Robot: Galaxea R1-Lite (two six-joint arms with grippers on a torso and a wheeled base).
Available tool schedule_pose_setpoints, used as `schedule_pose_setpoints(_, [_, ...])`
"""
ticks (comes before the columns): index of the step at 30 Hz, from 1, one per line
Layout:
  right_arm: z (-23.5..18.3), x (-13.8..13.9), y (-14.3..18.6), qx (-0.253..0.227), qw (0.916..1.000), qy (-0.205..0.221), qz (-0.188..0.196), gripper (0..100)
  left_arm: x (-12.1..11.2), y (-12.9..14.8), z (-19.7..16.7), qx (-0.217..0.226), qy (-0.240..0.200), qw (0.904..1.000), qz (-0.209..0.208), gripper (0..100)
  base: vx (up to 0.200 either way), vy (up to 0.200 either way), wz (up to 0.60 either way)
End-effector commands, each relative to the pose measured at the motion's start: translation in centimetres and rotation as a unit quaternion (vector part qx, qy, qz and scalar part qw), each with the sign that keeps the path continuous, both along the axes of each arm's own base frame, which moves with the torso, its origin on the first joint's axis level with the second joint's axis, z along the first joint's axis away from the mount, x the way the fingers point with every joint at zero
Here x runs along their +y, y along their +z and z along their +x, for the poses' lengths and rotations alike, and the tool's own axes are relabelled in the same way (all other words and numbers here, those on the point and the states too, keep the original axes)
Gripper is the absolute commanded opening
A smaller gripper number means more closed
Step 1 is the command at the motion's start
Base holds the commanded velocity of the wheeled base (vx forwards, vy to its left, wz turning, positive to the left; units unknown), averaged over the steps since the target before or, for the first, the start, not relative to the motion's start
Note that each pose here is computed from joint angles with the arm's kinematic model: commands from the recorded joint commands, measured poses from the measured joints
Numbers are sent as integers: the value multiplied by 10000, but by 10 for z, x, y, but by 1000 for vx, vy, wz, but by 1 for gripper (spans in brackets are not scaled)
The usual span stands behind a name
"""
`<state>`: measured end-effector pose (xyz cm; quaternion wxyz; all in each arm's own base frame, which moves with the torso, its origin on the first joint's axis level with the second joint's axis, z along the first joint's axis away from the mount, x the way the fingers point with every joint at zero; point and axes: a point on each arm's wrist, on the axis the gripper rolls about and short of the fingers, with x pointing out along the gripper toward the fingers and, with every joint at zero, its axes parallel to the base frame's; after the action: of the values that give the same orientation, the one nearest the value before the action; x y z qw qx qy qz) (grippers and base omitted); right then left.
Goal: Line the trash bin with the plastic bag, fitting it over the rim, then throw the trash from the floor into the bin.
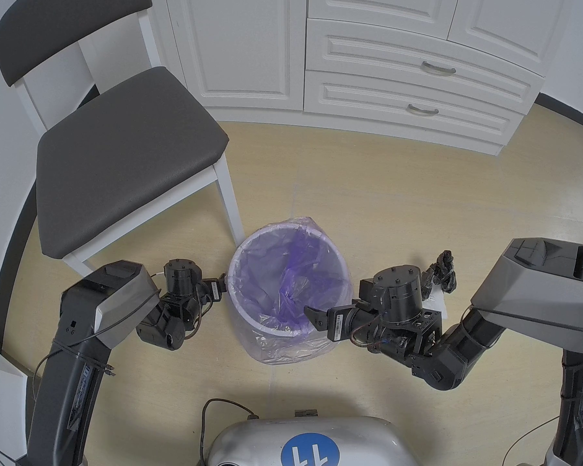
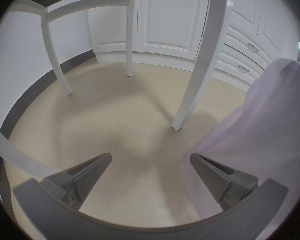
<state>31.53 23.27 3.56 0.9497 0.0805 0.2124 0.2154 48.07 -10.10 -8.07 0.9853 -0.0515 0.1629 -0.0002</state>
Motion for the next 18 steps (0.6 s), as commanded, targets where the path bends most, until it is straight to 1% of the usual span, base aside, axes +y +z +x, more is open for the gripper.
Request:
schedule_pose_setpoints(1, [1,0,-1,1,10000,-14,-4,100,-1,2,1,-58,8,10000,-65,100,0,0,0])
schedule_pose_setpoints(3, [1,0,0,-11,10000,-22,5,100,-1,9,1,-133,15,9999,-82,100,0,0,0])
schedule_pose_setpoints(4, [3,-3,1,-31,10000,-72,3,100,-1,21,1,-259,18,9996,-149,100,0,0,0])
schedule_pose_setpoints(5, [5,-4,2,-51,9999,-110,14,100,-1,26,0,-302,12,9994,-192,100,0,0,0])
schedule_pose_setpoints(6, [6,-5,3,-71,9999,-132,26,100,0,27,-1,-302,9,9993,-209,100,0,0,0])
schedule_pose_setpoints(7, [10,-8,6,-124,9997,-212,42,100,-1,37,-4,-336,-15,9991,-269,100,0,0,0])
schedule_pose_setpoints(8, [12,-10,7,-156,9996,-249,31,100,-1,41,-5,-342,-28,9990,-282,100,0,0,0])
schedule_pose_setpoints(12, [21,-27,20,-406,9980,-477,-105,100,0,57,-14,-335,-197,9987,-334,100,0,0,0])
schedule_pose_setpoints(14, [25,-39,25,-492,9968,-584,-233,100,4,63,-19,-289,-279,9986,-345,100,0,0,0])
schedule_pose_setpoints(15, [29,-48,25,-530,9957,-650,-390,100,7,66,-22,-260,-343,9984,-367,100,0,0,0])
schedule_pose_setpoints(16, [30,-49,25,-535,9956,-660,-404,100,8,66,-22,-252,-342,9984,-368,100,0,0,0])
schedule_pose_setpoints(17, [37,-59,21,-544,9940,-751,-586,100,10,70,-25,-238,-409,9981,-385,100,0,0,0])
schedule_pose_setpoints(18, [41,-63,16,-502,9934,-808,-637,100,10,71,-26,-236,-421,9980,-397,100,0,0,0])
